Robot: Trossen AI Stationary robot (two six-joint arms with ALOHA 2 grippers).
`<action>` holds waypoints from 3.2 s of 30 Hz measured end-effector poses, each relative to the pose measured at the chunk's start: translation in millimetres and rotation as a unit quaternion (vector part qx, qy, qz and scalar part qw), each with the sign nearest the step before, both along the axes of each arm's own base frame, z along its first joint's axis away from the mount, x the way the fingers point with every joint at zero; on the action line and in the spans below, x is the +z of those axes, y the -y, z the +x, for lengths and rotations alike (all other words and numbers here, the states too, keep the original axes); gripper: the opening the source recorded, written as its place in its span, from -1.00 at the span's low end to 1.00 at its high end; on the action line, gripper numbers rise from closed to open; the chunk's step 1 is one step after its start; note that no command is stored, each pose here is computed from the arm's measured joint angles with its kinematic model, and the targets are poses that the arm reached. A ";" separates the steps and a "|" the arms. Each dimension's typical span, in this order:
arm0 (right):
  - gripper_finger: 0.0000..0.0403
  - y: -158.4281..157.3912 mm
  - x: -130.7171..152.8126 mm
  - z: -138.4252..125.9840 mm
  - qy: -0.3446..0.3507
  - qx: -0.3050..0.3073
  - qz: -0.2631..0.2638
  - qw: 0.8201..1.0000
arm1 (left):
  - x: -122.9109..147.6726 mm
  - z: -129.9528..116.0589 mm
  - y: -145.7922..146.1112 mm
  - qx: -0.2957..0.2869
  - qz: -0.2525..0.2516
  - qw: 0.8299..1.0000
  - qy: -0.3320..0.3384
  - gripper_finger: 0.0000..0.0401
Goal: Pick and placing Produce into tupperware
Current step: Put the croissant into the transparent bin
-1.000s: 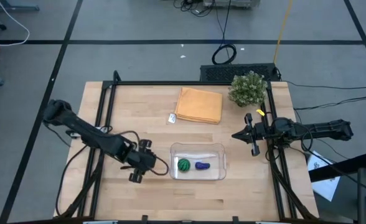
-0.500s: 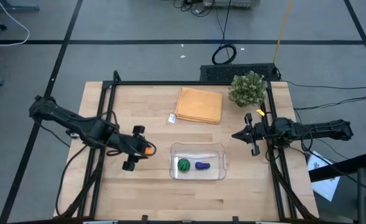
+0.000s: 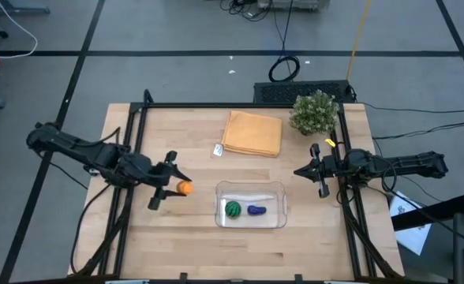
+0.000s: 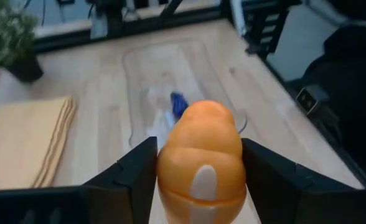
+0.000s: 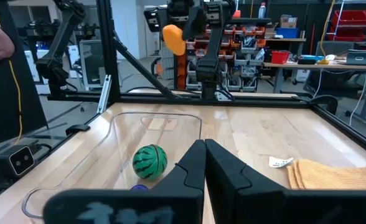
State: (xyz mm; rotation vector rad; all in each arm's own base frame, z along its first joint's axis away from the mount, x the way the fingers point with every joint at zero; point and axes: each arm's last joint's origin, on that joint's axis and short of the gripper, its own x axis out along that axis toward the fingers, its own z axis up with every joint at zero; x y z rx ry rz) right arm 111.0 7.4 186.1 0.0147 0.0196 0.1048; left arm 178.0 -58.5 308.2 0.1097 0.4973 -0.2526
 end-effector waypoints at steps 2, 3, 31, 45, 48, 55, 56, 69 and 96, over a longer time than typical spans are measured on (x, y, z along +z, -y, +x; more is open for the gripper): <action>-1.00 0.0 0.0 0.0 0.000 0.000 0.000 1.000 | -5.0 -1.1 -1.2 -0.012 -0.007 1.000 0.021 0.02; -1.00 0.0 0.0 0.0 0.000 0.000 0.000 1.000 | -8.0 -1.9 -2.5 -0.015 -0.008 0.999 0.030 0.01; -1.00 0.1 0.0 0.0 0.000 -0.001 0.000 1.000 | -42.4 -31.4 -25.8 -0.015 -0.017 0.988 0.152 0.02; -1.00 0.1 -0.7 0.0 -0.004 -0.001 0.000 1.000 | -36.4 -47.5 -32.2 0.022 0.025 0.983 0.178 0.03; -1.00 0.1 -0.7 0.0 -0.004 -0.001 -0.002 1.000 | -35.6 -49.8 -32.7 0.023 0.021 0.983 0.183 0.00; -1.00 0.1 -0.7 0.0 -0.003 -0.001 -0.006 1.000 | -60.5 -46.1 -31.8 0.023 0.012 0.980 0.197 -0.01; -1.00 0.1 -0.7 0.0 -0.003 -0.001 -0.006 1.000 | -64.8 -45.9 -31.7 0.024 0.010 0.978 0.205 0.01; -1.00 0.1 0.1 0.0 0.001 -0.001 -0.004 1.000 | -107.7 -47.4 -41.6 0.026 -0.022 0.966 0.256 0.01; -1.00 0.1 0.0 0.0 0.001 -0.001 -0.004 1.000 | -83.1 -45.2 -53.1 0.050 -0.053 0.949 0.308 0.05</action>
